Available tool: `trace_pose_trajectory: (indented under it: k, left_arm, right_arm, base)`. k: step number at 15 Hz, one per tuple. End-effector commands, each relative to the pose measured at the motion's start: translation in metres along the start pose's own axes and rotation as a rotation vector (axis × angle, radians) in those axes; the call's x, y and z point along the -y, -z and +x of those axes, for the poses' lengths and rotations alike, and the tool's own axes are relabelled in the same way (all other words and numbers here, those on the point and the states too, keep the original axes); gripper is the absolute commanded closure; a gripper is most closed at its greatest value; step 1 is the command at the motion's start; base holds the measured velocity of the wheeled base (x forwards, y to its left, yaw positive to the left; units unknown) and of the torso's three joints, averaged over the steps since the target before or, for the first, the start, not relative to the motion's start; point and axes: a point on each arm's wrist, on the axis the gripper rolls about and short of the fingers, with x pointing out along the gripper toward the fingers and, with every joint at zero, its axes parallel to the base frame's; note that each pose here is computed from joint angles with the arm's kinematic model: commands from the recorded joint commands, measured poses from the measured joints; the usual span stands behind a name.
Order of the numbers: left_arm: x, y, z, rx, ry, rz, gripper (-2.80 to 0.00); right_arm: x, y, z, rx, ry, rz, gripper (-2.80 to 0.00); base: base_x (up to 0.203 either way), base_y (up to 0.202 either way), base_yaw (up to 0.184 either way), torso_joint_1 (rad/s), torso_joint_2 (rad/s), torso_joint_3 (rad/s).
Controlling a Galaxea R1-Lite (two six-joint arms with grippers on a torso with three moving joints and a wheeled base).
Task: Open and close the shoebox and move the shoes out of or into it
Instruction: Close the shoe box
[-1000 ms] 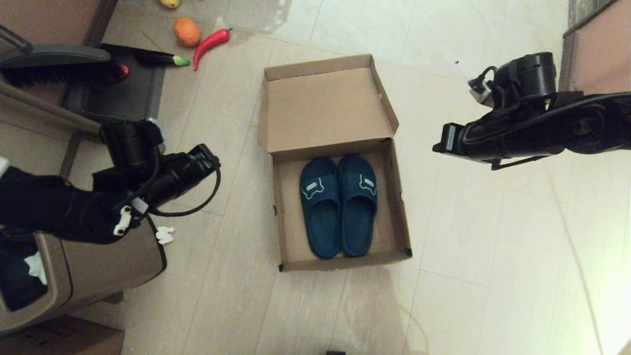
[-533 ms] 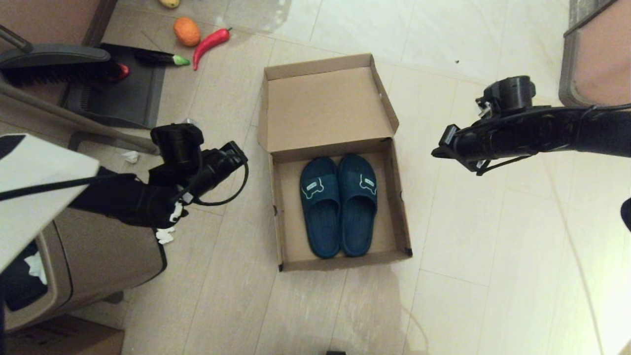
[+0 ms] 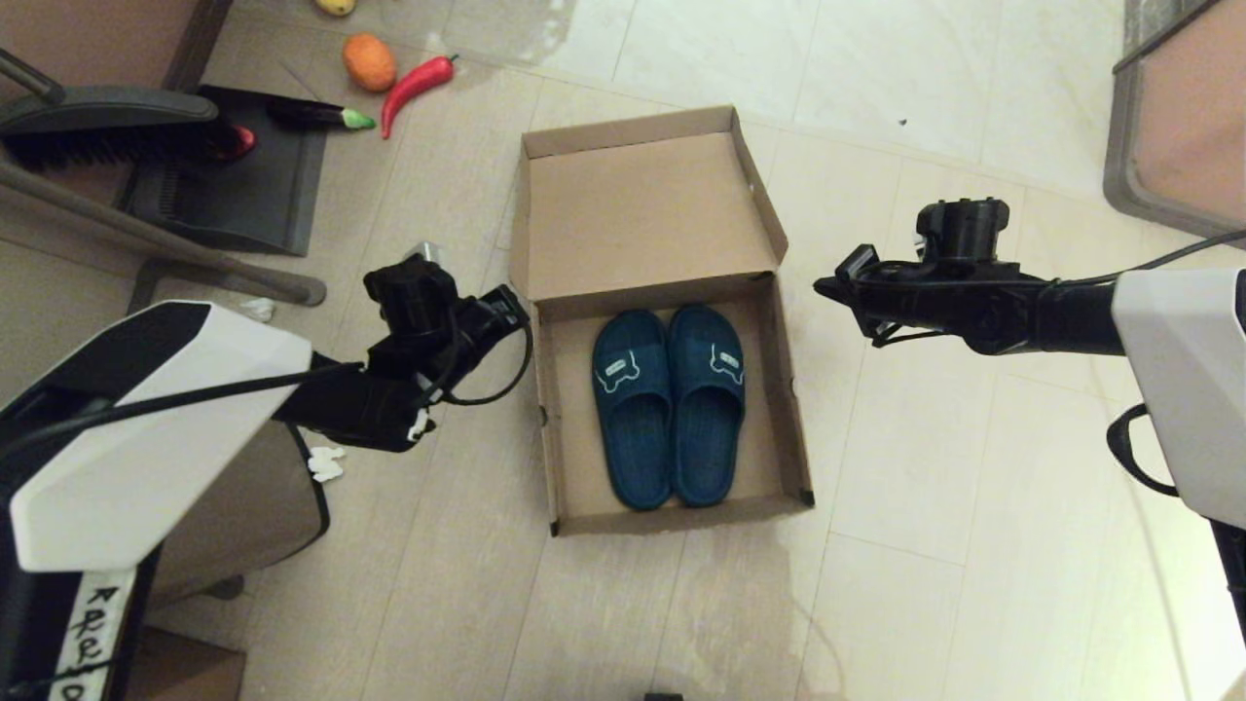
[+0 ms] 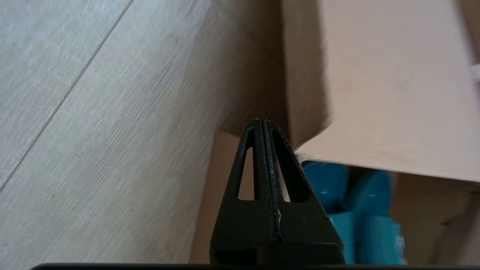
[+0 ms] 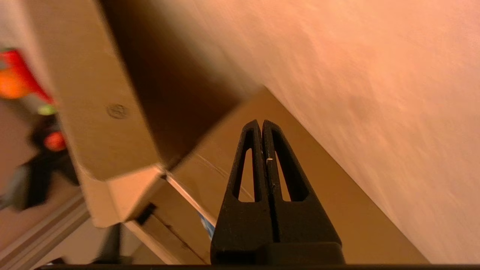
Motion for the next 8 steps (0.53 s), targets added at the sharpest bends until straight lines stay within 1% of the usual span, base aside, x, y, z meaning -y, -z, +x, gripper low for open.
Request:
trace_pose_trajectory:
  k: [1, 2, 4, 6, 7, 8]
  left_arm:
    - [-0.002, 0.012, 0.004, -0.014, -0.013, 0.002, 0.0]
    - [0.0, 0.015, 0.004, -0.027, -0.014, 0.006, 0.0]
    - [0.0, 0.019, 0.005, -0.04, -0.016, 0.021, 0.0]
    - [-0.001, 0.024, 0.006, -0.055, -0.021, 0.024, 0.0]
    - [-0.001, 0.028, 0.005, -0.076, -0.027, 0.028, 0.0]
    - [-0.002, 0.031, 0.005, -0.096, -0.033, 0.044, 0.0]
  right_arm:
    - [0.007, 0.003, 0.009, -0.023, -0.069, -0.007, 0.0]
    - [0.01, 0.006, 0.012, -0.056, -0.103, -0.008, 0.0]
    - [0.016, 0.016, 0.02, -0.091, -0.108, -0.005, 0.0]
    - [0.02, 0.026, 0.026, -0.112, -0.102, 0.006, 0.0]
    - [0.019, 0.029, 0.027, -0.12, -0.102, 0.019, 0.0]
    - [0.017, 0.032, 0.028, -0.135, -0.107, 0.051, 0.0]
  base:
    - [0.0, 0.0, 0.0, 0.0, 0.0, 0.0]
    - [0.0, 0.0, 0.0, 0.0, 0.0, 0.0]
    - [0.0, 0.0, 0.0, 0.0, 0.0, 0.0]
    - [0.0, 0.0, 0.0, 0.0, 0.0, 0.0]
    - [0.0, 0.0, 0.0, 0.0, 0.0, 0.0]
    - [0.0, 0.0, 0.0, 0.0, 0.0, 0.0]
